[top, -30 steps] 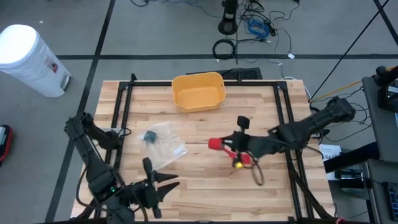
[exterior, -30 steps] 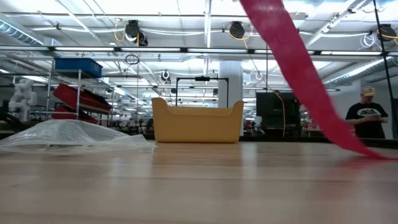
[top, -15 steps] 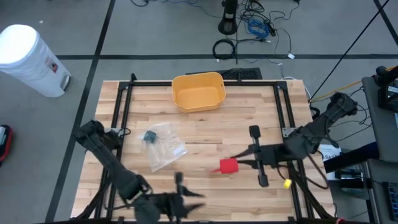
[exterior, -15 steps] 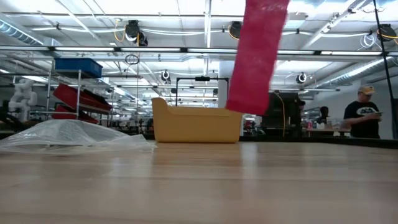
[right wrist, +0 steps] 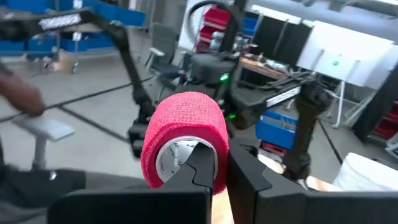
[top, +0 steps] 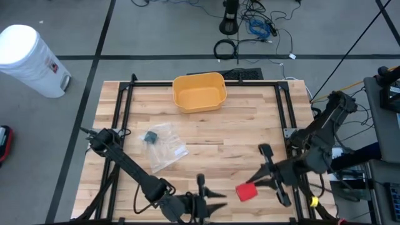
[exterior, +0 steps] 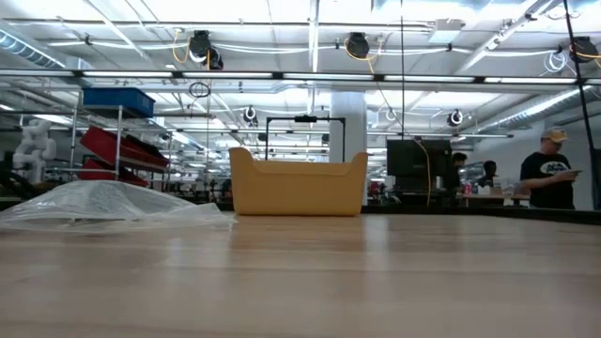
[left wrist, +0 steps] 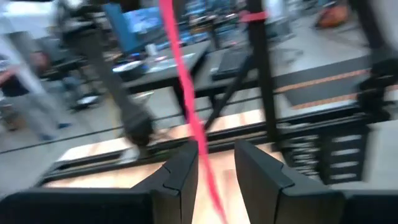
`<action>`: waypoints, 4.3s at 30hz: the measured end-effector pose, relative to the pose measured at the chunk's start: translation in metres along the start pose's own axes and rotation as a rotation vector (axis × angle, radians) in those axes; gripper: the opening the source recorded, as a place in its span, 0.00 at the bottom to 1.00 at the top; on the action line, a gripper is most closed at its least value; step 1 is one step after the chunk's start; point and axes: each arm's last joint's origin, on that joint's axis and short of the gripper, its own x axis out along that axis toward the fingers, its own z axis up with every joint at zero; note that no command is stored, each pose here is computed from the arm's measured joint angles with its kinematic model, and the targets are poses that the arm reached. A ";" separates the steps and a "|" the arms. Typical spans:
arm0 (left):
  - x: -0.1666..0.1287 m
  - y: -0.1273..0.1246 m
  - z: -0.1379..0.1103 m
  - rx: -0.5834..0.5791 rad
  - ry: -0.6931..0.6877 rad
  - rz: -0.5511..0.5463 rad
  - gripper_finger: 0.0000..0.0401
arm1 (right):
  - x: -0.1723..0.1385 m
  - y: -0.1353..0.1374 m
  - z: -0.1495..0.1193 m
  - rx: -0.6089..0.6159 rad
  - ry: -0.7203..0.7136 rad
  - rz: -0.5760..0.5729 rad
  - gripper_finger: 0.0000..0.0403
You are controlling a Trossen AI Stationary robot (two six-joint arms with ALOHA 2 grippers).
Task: Roll bandage
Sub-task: Roll the red bandage
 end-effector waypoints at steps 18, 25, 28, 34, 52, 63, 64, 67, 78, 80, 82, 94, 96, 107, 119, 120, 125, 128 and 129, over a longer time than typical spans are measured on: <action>0.023 -0.018 -0.037 -0.045 0.032 -0.012 0.50 | 0.004 0.007 0.001 -0.014 -0.020 -0.032 0.04; 0.029 -0.007 -0.038 -0.103 0.038 0.070 0.53 | 0.004 0.006 0.000 -0.021 -0.013 -0.055 0.04; 0.032 -0.004 -0.039 -0.209 0.035 0.073 0.53 | 0.004 0.006 0.000 -0.025 -0.007 -0.080 0.04; 0.037 0.003 -0.040 -0.233 0.038 0.097 0.53 | 0.004 0.005 0.000 -0.031 -0.003 -0.097 0.04; 0.052 0.022 -0.042 -0.159 0.026 0.060 0.40 | 0.007 0.007 -0.001 -0.028 -0.008 -0.098 0.04; 0.051 0.026 -0.043 0.032 0.067 0.213 0.03 | 0.007 0.007 0.001 -0.021 -0.019 -0.101 0.04; 0.050 0.027 -0.043 0.070 0.082 0.262 0.03 | 0.007 0.007 0.000 -0.022 -0.018 -0.101 0.04; 0.047 0.028 -0.043 0.186 0.129 0.377 0.02 | 0.007 0.007 0.000 -0.021 -0.018 -0.101 0.04; 0.032 0.038 -0.021 0.470 0.230 0.533 0.01 | 0.015 0.012 -0.005 -0.012 0.002 -0.091 0.04; 0.026 0.043 -0.011 0.477 0.229 0.546 0.01 | 0.016 0.013 -0.005 -0.011 0.000 -0.091 0.04; 0.020 0.048 0.000 0.486 0.226 0.555 0.01 | 0.017 0.013 -0.005 -0.005 -0.005 -0.092 0.04; -0.002 0.066 0.033 0.493 0.196 0.566 0.01 | 0.020 0.017 -0.008 0.032 0.004 -0.084 0.04; -0.003 0.068 0.036 0.494 0.189 0.571 0.01 | 0.022 0.018 -0.010 0.028 0.011 -0.083 0.04; -0.010 0.076 0.058 0.615 0.080 0.593 0.01 | 0.030 0.018 -0.016 0.025 0.033 -0.098 0.04; -0.010 0.069 0.063 0.716 -0.102 0.455 0.01 | 0.034 0.011 -0.018 0.061 0.039 -0.053 0.04; -0.011 0.067 0.064 0.732 -0.116 0.443 0.01 | 0.035 0.011 -0.018 0.061 0.039 -0.054 0.04; -0.016 0.058 0.066 0.764 -0.184 0.386 0.01 | 0.036 0.006 -0.019 0.070 0.043 -0.075 0.04; -0.020 0.052 0.068 0.787 -0.204 0.367 0.01 | 0.037 0.004 -0.020 0.070 0.046 -0.086 0.04; -0.021 0.051 0.068 0.803 -0.207 0.364 0.01 | 0.038 0.003 -0.020 0.072 0.048 -0.088 0.04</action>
